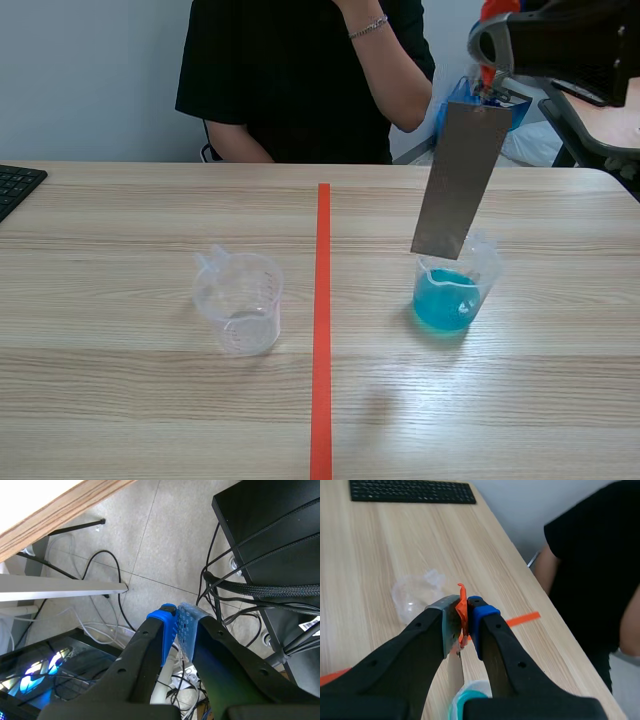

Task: Do the redox reaction experiment.
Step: 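Move the plate over the blue solution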

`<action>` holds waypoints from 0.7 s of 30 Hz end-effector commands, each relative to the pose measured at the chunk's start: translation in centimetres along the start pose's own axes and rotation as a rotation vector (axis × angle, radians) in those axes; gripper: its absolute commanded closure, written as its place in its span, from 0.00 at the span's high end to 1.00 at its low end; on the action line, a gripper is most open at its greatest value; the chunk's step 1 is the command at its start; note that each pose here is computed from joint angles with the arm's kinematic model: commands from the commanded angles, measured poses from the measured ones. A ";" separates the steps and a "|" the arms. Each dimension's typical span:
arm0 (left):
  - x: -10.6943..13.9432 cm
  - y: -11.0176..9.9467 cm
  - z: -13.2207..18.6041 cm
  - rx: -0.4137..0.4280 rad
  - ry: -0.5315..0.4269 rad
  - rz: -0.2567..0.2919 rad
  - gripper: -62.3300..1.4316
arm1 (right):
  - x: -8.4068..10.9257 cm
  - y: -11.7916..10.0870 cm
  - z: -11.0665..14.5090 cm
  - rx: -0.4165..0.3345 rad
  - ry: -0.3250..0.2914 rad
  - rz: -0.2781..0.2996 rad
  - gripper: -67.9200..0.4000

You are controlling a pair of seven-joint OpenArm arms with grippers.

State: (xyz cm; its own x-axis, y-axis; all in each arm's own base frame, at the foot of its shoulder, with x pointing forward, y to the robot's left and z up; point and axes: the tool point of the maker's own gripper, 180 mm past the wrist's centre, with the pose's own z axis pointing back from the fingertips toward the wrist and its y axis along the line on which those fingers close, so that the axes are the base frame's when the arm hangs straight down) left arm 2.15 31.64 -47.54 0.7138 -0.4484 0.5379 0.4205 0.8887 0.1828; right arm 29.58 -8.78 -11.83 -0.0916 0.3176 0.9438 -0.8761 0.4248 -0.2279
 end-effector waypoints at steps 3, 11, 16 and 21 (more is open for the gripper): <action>0.3 0.8 0.4 0.013 -0.011 -0.015 0.08 | -0.2 -2.8 1.4 -0.078 -0.011 -0.017 0.03; 0.3 0.8 0.4 0.013 -0.013 -0.015 0.08 | -1.2 -5.1 2.6 -0.149 -0.036 -0.068 0.03; 0.3 0.7 0.4 0.013 -0.014 -0.015 0.08 | -1.3 -5.6 2.7 -0.162 -0.049 -0.075 0.03; 0.3 0.7 0.4 0.013 -0.014 -0.015 0.08 | -1.1 -5.6 2.7 -0.162 -0.060 -0.076 0.03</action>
State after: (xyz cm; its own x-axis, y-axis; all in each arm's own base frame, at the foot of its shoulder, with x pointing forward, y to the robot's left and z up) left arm 2.16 31.63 -47.53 0.7136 -0.4484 0.5382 0.4205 0.8887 0.1828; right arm 33.13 -13.81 -12.85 -0.0078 0.2560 0.9666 -0.7975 0.5816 -0.1605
